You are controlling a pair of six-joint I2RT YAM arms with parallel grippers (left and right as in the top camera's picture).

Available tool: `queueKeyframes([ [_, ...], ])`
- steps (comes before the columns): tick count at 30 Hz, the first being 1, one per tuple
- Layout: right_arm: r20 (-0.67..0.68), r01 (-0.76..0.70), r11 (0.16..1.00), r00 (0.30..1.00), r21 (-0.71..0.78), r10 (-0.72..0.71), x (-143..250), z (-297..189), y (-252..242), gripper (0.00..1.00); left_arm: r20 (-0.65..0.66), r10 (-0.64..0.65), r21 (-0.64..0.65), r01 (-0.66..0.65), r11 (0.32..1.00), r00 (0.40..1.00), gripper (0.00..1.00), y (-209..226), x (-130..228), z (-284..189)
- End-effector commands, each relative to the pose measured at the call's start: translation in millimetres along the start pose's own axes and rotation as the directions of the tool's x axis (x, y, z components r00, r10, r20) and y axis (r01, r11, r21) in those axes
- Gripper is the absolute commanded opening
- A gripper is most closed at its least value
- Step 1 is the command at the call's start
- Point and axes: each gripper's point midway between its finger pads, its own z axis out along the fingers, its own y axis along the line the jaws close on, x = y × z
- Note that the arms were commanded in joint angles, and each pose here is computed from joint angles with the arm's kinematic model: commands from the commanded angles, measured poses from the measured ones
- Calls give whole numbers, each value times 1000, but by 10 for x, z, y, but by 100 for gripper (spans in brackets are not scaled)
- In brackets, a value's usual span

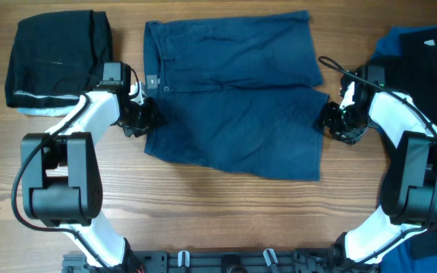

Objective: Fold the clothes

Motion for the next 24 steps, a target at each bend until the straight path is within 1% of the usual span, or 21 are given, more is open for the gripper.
queueKeyframes([
  [1, 0, 15, 1000, 1000, -9, -15, 28, 10, 19, 65, -20, 3, 28, -2, 1000, 1000, 50, -37, 61, 1],
  [7, 2, 15, 1000, 1000, -10, -15, 22, 10, 22, 65, 31, 24, 48, -25, 999, 999, 59, -135, 10, -184],
  [12, 2, 15, 1000, 1000, -10, -15, 21, 10, 22, 65, 44, 31, 40, -32, 999, 999, 66, -128, -14, -196],
  [14, 3, 15, 1000, 1000, -10, -15, 20, 10, 22, 65, 63, 35, 20, -36, 999, 997, 66, -98, -56, -197],
  [17, 2, 15, 1000, 1000, -10, -15, 21, 10, 22, 65, 66, 62, 17, -63, 998, 996, 63, -100, -61, -197],
  [20, 2, 15, 1000, 1000, -10, -15, 22, 10, 22, 65, 82, 77, -42, -74, 996, 994, 63, -47, -76, -181],
  [23, 2, 15, 1000, 1000, -10, -15, 22, 10, 22, 66, 81, 107, -62, -102, 993, 991, 61, -107, -38, -143],
  [24, 2, 15, 1000, 1000, -10, -15, 21, 10, 22, 66, 79, 122, -60, -118, 991, 989, 59, -155, -18, -125],
])
